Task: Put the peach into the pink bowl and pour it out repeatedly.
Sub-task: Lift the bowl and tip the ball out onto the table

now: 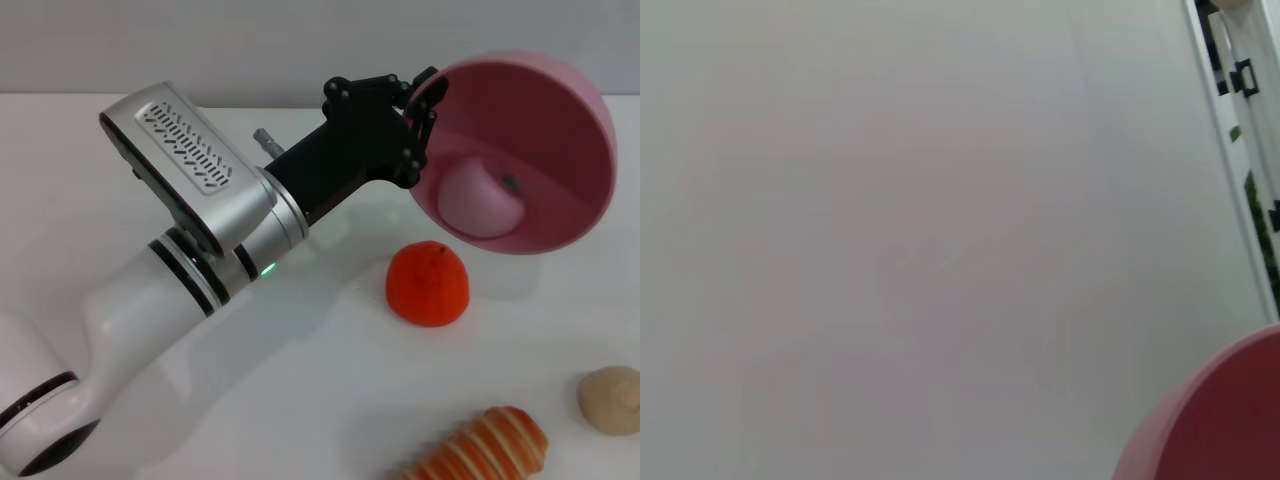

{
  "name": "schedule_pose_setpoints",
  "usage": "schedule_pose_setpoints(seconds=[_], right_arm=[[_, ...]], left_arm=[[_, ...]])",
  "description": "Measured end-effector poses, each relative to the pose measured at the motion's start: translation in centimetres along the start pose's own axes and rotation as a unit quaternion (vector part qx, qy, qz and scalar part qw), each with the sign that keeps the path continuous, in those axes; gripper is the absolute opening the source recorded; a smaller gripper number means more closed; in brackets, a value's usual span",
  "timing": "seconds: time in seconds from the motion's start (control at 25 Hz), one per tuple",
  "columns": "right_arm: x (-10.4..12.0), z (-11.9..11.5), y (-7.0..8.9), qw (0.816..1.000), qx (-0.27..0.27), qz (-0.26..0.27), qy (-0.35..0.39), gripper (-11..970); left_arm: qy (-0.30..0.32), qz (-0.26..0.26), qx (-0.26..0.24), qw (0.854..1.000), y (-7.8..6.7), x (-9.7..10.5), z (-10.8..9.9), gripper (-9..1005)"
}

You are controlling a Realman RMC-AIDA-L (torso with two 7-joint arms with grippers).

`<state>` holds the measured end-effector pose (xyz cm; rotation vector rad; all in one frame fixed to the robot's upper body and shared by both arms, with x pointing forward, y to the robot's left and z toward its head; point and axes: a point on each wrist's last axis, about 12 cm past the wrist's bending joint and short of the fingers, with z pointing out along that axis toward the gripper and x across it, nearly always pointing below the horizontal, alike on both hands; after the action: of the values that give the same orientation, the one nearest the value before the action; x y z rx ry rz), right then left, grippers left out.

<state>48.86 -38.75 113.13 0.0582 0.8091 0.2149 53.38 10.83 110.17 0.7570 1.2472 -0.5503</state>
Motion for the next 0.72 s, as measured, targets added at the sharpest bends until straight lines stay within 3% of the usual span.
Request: schedule_pose_setpoints(seconds=[0.4,0.72], right_arm=[[0.2,0.5,0.0,1.0,0.001,-0.004,0.0,450],[0.4,1.2,0.2,1.0,-0.004,-0.008,-0.003,445]], left_arm=[[-0.011,0.059,-0.014,0.998,0.0,0.2,-0.5,52],[-0.021,0.068,-0.028,0.997,0.4,0.0,-0.7,52]])
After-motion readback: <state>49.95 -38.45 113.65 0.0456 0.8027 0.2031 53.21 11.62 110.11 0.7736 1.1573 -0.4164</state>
